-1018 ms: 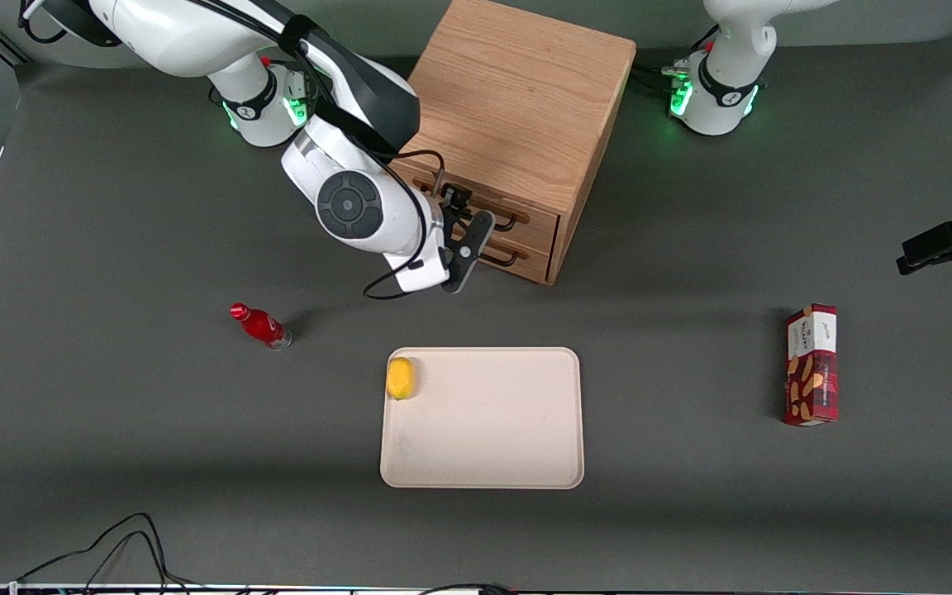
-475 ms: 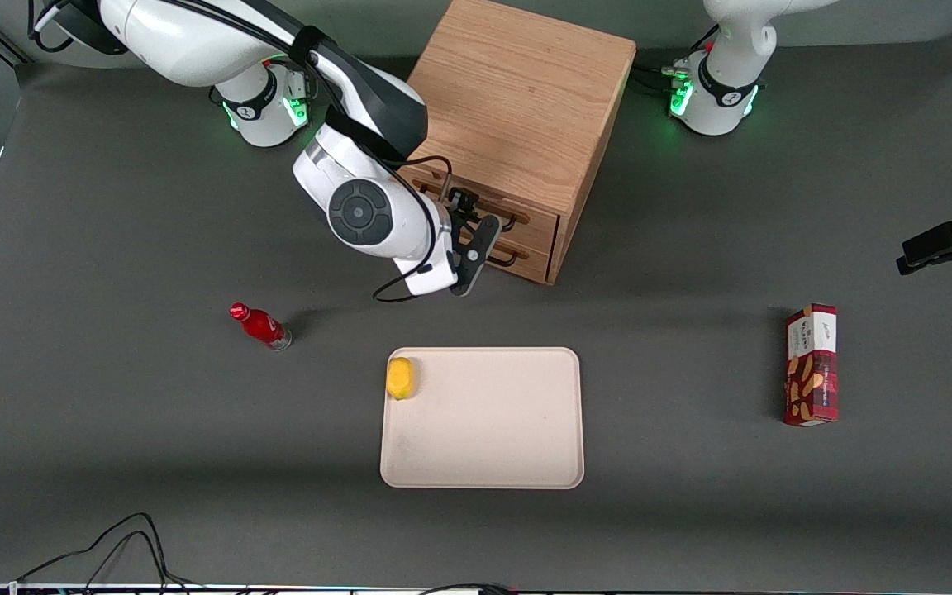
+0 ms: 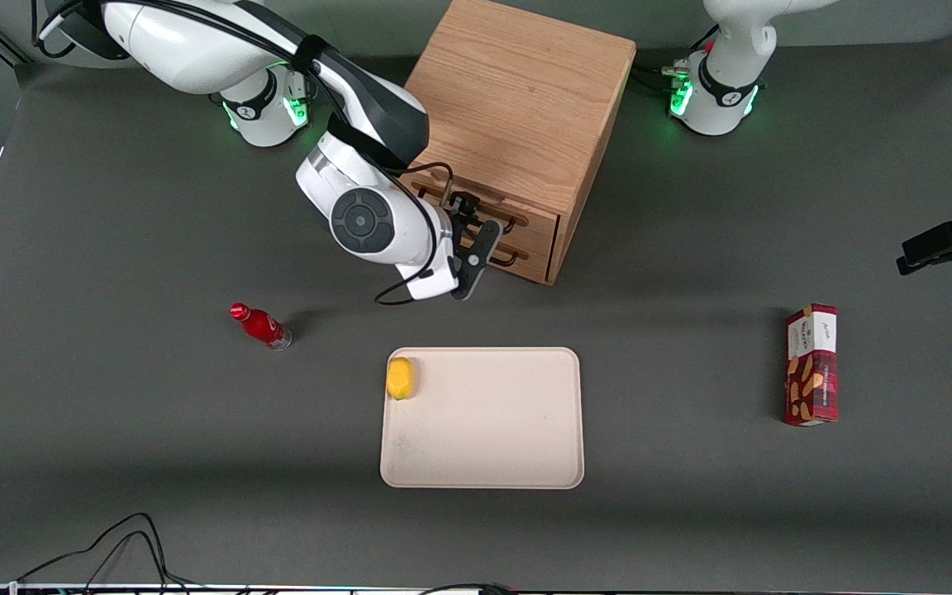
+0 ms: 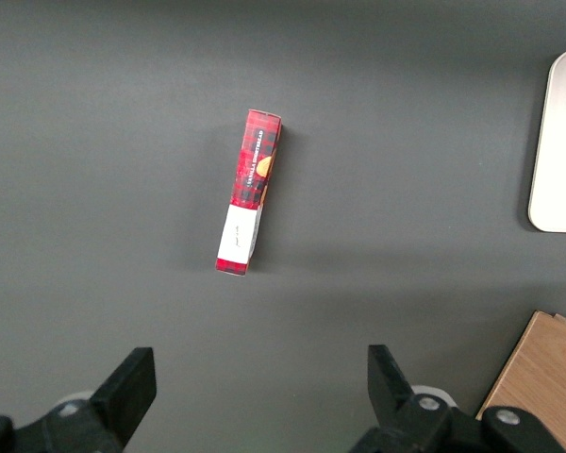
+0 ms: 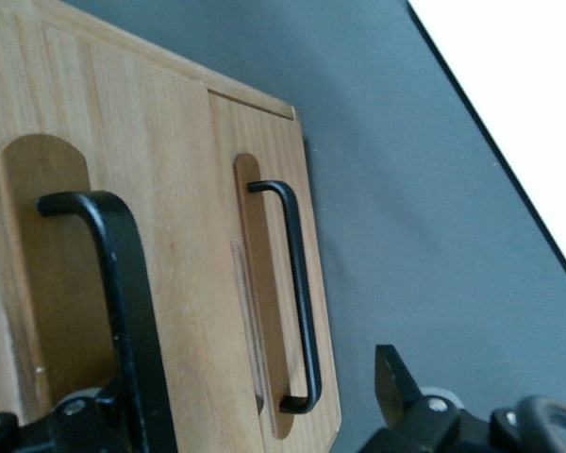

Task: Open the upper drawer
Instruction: 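Pull the upper drawer outward from the cabinet with the right gripper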

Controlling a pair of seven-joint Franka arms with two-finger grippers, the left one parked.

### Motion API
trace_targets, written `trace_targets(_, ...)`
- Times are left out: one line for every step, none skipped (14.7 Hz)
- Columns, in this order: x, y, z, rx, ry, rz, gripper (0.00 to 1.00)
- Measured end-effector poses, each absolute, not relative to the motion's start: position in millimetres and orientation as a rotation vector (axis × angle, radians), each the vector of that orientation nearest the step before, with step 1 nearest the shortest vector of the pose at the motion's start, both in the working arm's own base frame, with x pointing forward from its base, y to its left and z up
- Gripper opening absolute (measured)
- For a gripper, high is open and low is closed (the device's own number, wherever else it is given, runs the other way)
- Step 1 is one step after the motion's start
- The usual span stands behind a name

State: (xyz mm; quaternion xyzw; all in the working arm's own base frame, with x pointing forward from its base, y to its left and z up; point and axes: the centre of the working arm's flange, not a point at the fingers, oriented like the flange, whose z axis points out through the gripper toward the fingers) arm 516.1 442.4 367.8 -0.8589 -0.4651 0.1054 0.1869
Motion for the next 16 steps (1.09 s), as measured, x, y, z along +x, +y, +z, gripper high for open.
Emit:
trace_targets(519,440,365,-2.423,-1.308,0.296,1.0)
trace_targets(521,438,362,-2.429,-1.308,0.297,1.0)
trace_targets(523,437,360,-2.43,-1.307,0.295,1.0)
trace_targets(525,436,361,-2.431,-1.305,0.291,1.0)
trace_targets(528,435,362,-2.434,-1.305,0.284,1.0)
trace_targets(531,434,364,-2.438,-1.305,0.275,1.0)
trace_targets(534,434,364,-2.44,-1.304,0.267,1.0)
trace_targets(537,433,365,-2.44,-1.301,0.261,1.0)
trace_targets(539,433,364,-2.44,-1.298,0.259,1.0)
trace_targets(540,432,363,-2.441,-1.295,0.258,1.0)
trace_targets(542,430,362,-2.446,-1.29,0.259,1.0)
trace_targets(545,428,362,-2.453,-1.284,0.256,1.0)
trace_targets(549,425,363,-2.459,-1.279,0.247,1.0)
trace_targets(553,422,363,-2.461,-1.281,0.239,1.0)
trace_targets(556,419,363,-2.46,-1.285,0.234,1.0)
trace_targets(559,418,363,-2.46,-1.285,0.23,1.0)
